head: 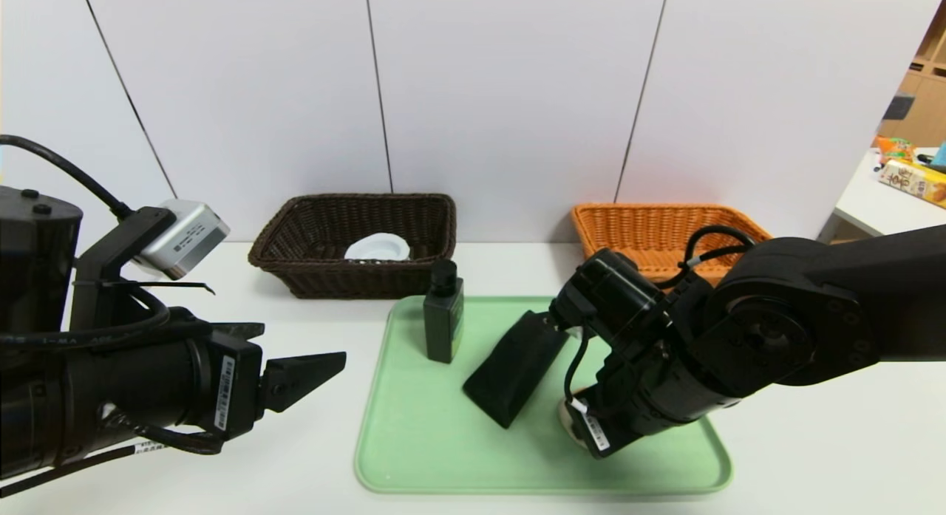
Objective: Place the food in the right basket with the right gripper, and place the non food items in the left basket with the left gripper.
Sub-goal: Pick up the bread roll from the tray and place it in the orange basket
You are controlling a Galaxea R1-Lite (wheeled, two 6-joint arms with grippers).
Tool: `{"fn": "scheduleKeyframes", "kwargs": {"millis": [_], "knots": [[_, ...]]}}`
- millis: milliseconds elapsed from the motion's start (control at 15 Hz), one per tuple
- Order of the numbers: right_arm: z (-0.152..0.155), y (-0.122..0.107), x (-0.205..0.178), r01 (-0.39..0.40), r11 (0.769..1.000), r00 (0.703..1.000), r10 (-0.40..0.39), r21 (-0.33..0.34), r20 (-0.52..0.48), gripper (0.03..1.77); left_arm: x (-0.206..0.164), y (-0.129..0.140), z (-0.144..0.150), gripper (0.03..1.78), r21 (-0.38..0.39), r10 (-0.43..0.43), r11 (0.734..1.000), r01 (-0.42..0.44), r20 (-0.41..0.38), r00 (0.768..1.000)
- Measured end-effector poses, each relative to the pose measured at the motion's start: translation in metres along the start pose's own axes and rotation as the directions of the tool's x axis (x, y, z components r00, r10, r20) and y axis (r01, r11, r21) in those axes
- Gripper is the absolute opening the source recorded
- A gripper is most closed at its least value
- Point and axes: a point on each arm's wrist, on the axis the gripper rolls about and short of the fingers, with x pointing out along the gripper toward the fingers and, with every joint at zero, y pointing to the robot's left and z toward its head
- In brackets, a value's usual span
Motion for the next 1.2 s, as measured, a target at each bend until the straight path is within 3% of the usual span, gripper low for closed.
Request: {"fn": "scheduleKeyframes", "kwargs": {"millis": [67, 133, 467, 800, 1067, 1200], "knots": [[0.0, 0.0, 0.0, 0.0, 1.0, 1.0, 0.0, 0.0, 0.001, 0.2, 0.0, 0.0, 0.0, 1.69, 0.0, 0.0, 1.0, 0.0, 0.0, 1.0], [0.0, 0.0, -0.001, 0.0, 1.0, 1.0, 0.0, -0.001, 0.003, 0.05, 0.0, 0.0, 0.0, 1.69, 0.001, 0.0, 1.0, 0.0, 0.0, 1.0], [0.0, 0.0, -0.01, -0.005, 1.0, 1.0, 0.005, -0.002, 0.025, 0.05, 0.0, 0.0, 0.0, 1.69, 0.0, 0.0, 1.0, 0.0, -0.001, 1.0], [0.005, -0.002, -0.04, 0.056, 0.998, 0.987, -0.055, -0.004, 0.151, 0.05, 0.0, 0.0, 0.0, 1.69, 0.001, -0.002, 1.0, 0.002, -0.001, 1.0], [0.011, -0.005, -0.083, 0.063, 0.998, 0.951, -0.061, 0.005, 0.305, 0.05, 0.0, 0.0, 0.0, 1.69, 0.001, -0.002, 1.0, 0.002, 0.0, 1.0], [0.017, -0.007, -0.107, 0.068, 0.998, 0.91, -0.069, 0.018, 0.409, 0.05, 0.0, 0.0, 0.0, 1.69, 0.001, -0.002, 1.0, 0.002, 0.0, 1.0]]}}
